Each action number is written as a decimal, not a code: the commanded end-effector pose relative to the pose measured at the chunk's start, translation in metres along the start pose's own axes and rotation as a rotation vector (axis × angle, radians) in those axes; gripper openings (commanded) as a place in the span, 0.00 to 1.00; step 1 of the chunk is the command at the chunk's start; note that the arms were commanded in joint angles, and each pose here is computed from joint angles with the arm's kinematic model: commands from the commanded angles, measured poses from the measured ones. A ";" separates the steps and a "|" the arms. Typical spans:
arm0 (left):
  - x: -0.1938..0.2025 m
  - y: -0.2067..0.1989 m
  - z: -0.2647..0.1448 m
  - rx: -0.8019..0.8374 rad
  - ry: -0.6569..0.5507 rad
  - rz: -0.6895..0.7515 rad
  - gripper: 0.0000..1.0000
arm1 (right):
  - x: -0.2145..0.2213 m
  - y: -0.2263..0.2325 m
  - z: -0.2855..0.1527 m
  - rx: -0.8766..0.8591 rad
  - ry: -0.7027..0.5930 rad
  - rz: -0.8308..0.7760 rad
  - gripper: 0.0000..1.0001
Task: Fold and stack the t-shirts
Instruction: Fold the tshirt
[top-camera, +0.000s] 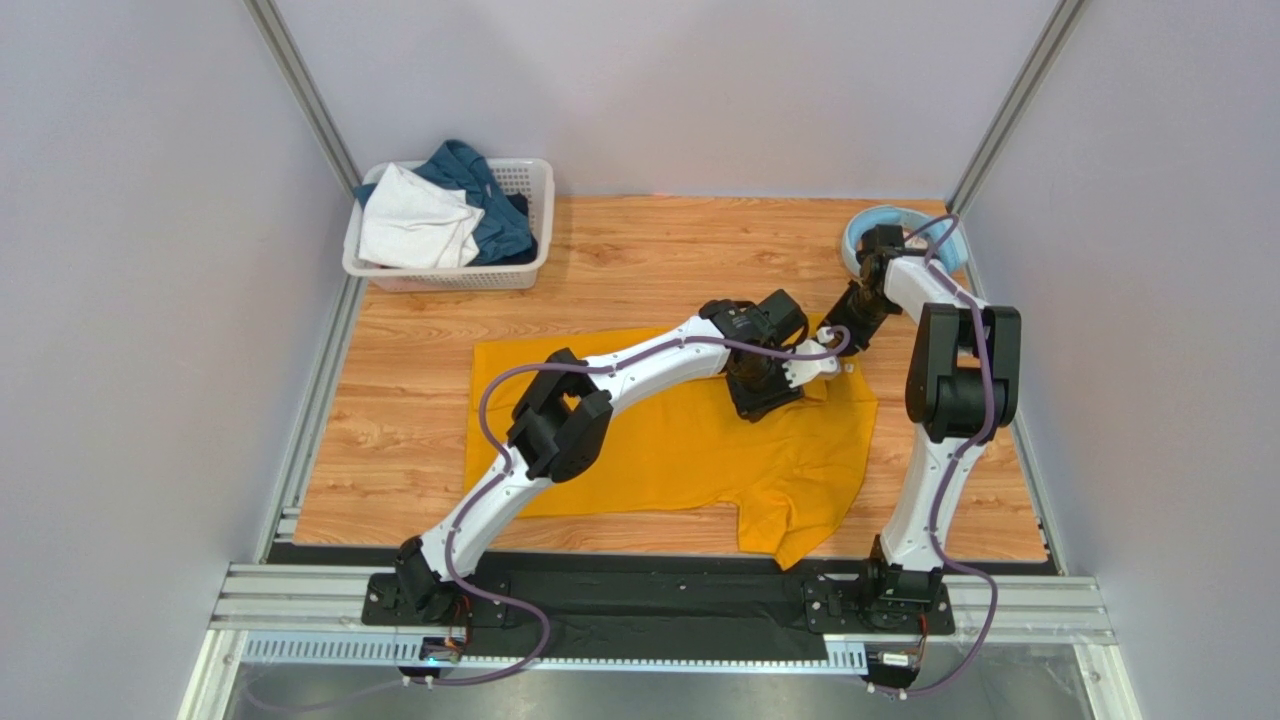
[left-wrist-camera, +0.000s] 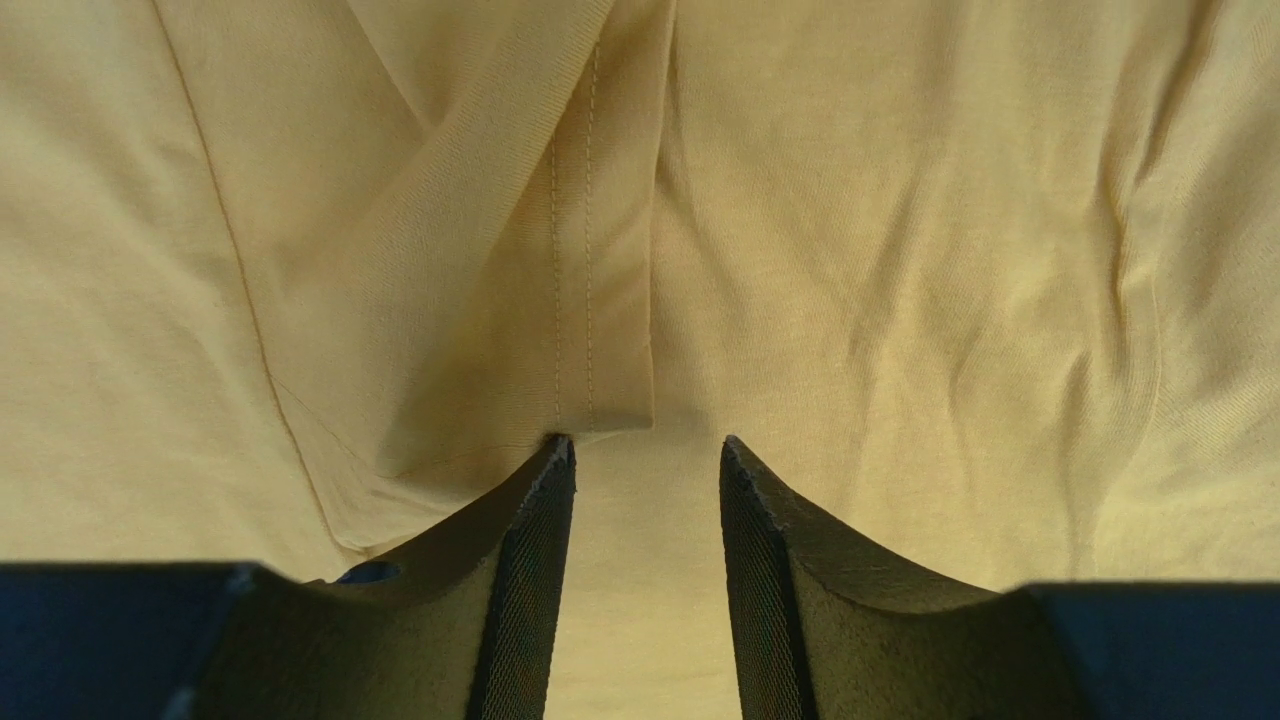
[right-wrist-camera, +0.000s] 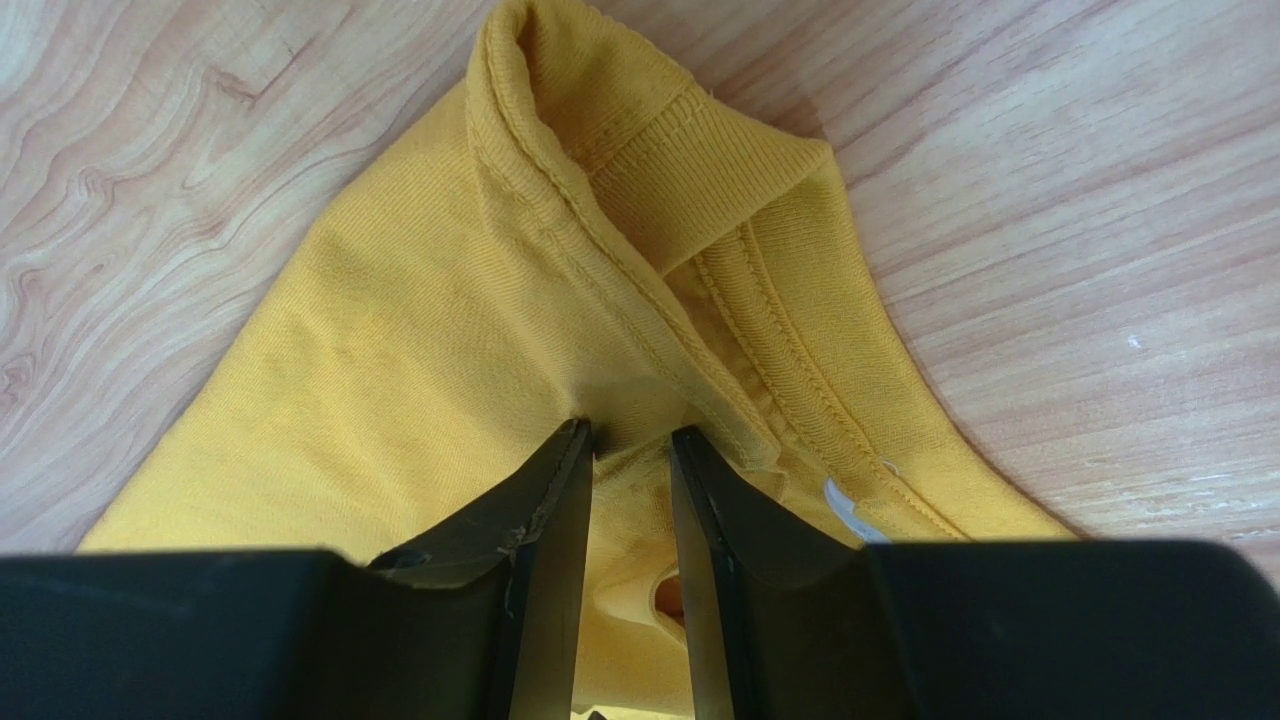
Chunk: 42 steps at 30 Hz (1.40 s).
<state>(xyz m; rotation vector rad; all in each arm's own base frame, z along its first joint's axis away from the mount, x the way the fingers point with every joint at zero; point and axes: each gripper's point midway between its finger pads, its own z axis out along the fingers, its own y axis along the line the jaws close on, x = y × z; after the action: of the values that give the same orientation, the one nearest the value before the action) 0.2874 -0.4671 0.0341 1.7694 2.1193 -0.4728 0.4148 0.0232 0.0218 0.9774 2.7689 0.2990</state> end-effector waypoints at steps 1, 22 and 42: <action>-0.018 0.006 0.000 -0.033 -0.056 -0.001 0.47 | 0.008 -0.005 0.015 0.007 0.019 0.005 0.32; -0.021 0.029 0.020 -0.116 -0.058 0.041 0.43 | 0.010 -0.004 0.015 -0.006 0.024 0.001 0.31; -0.044 0.030 -0.042 -0.140 -0.144 0.079 0.00 | 0.013 -0.005 0.013 -0.011 0.022 -0.002 0.30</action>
<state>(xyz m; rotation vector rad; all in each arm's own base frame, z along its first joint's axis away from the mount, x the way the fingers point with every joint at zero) 0.3135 -0.4761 0.0345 1.7322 2.0341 -0.3835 0.4153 0.0264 0.0221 0.9684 2.7500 0.3478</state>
